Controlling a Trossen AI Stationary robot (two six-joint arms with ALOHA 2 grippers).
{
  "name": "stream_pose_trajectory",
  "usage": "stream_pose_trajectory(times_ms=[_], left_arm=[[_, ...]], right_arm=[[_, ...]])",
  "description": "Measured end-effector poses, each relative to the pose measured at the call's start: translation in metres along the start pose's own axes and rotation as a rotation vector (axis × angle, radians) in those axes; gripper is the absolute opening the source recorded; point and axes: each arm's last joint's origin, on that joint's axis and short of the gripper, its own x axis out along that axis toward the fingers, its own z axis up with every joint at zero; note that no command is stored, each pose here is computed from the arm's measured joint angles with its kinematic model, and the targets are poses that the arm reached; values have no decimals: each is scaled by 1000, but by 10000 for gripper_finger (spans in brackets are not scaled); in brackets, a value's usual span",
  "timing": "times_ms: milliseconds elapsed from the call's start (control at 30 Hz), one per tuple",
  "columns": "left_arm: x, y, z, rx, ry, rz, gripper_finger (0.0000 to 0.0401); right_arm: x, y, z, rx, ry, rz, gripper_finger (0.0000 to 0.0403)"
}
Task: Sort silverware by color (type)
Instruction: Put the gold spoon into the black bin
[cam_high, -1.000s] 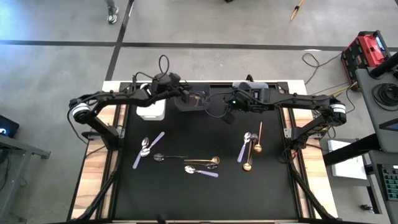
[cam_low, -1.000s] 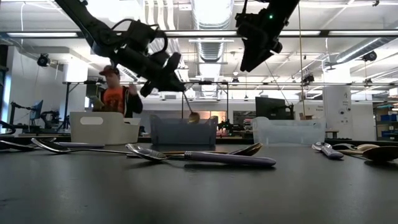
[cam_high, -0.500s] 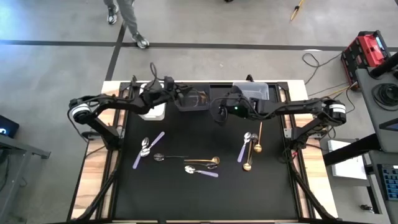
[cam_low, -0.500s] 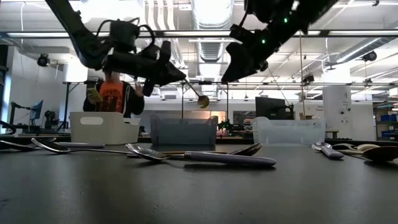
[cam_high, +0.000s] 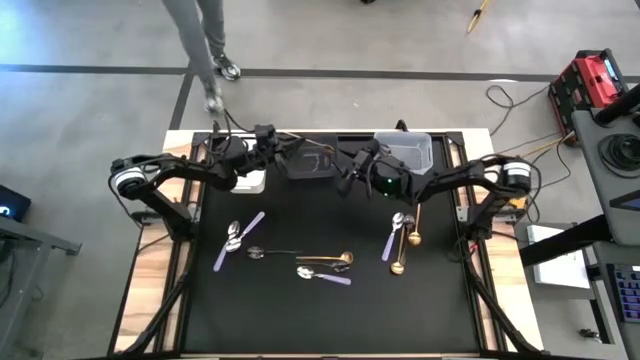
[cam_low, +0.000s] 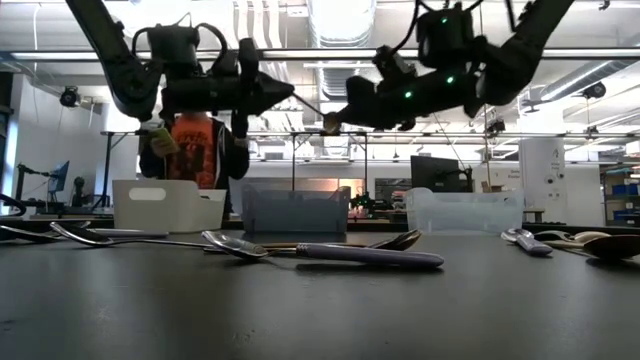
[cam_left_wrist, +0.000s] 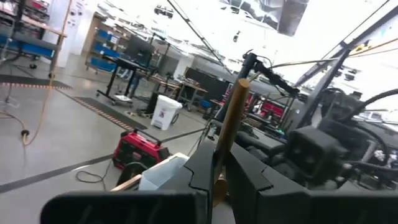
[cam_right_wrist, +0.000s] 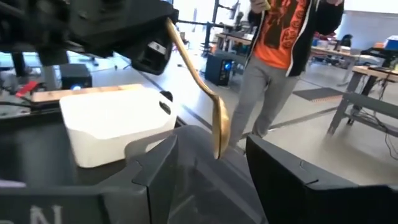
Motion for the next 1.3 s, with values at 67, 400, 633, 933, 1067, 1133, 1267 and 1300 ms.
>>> stream_pose_trajectory(times_ms=[67,400,633,933,1067,1133,1267,1300], left_arm=[[1,-1,1,0,-2,-9,13],[1,-4,1,2,-9,-35,13],[1,-3,0,5,3,-32,13],[1,-2,-4,91,63,-50,44],[0,0,-8,179,109,-39,102],[0,2,-11,247,134,-32,136],[-1,4,-14,447,169,-17,198],[-1,4,-15,495,174,0,212]], right_arm=[[7,0,-2,5,2,-23,172],[25,5,-3,-25,0,-35,125],[26,4,3,-44,-11,-42,26],[24,3,4,-38,30,-32,16],[18,1,10,-20,85,-20,15],[13,-2,15,-4,122,-18,15],[1,-7,23,29,204,-16,14],[-2,-9,25,41,225,-17,14]])
